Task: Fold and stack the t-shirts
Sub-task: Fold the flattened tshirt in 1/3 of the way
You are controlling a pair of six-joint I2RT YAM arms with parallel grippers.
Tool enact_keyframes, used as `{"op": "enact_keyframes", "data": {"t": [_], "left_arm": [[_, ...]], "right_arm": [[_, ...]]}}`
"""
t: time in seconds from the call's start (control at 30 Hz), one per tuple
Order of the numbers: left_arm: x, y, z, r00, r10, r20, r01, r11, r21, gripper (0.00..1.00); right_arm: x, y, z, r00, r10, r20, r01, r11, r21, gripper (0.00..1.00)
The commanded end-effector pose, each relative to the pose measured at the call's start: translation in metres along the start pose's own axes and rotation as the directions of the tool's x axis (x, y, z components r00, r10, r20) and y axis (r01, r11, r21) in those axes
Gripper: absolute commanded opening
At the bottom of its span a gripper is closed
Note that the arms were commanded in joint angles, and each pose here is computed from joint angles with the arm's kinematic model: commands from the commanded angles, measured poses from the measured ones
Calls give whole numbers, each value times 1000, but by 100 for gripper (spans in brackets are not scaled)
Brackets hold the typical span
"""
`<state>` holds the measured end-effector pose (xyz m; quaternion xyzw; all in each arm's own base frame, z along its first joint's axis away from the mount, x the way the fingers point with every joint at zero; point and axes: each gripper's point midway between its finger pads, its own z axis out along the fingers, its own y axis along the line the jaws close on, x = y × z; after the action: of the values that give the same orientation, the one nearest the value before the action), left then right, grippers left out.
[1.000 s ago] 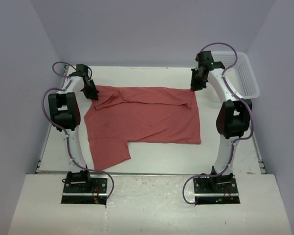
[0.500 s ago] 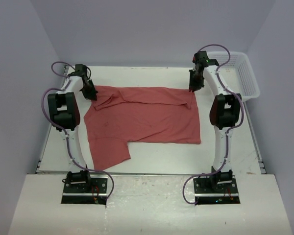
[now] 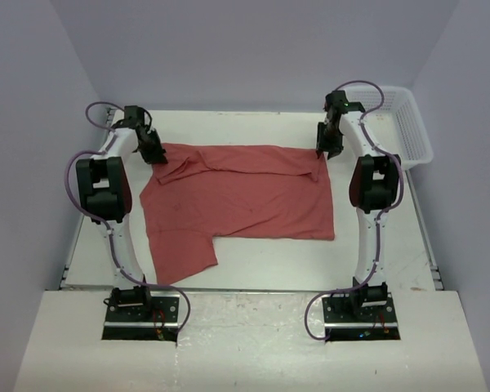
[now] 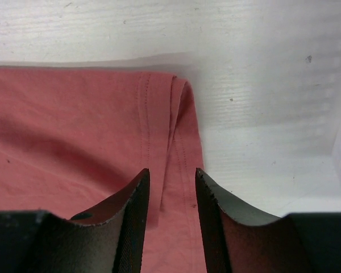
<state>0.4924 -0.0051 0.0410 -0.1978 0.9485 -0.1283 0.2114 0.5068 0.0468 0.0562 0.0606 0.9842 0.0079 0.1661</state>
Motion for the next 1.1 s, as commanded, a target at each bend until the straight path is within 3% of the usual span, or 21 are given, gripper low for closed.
{"op": "enact_keyframes", "data": {"t": [0.0,0.17,0.57,0.93,1.07], "left_arm": [[-19,-38,-30,997,16,75,-26,992,125,0],[-11,-38,-24,999,20,50,-25,993,115,0],[-9,-66,-39,993,83,86,-95,985,147,0],[2,-55,-20,996,77,43,-81,992,101,0],[8,-50,-11,997,72,30,-74,993,93,0]], "right_arm": [[-16,-5,-7,999,-2,40,2,1000,-11,39],[-21,2,4,999,-4,36,6,998,-56,34],[-33,21,12,998,-4,61,14,987,-158,34],[-29,20,20,999,-12,52,19,989,-146,30],[-30,13,18,998,-13,65,20,994,-111,34]]}}
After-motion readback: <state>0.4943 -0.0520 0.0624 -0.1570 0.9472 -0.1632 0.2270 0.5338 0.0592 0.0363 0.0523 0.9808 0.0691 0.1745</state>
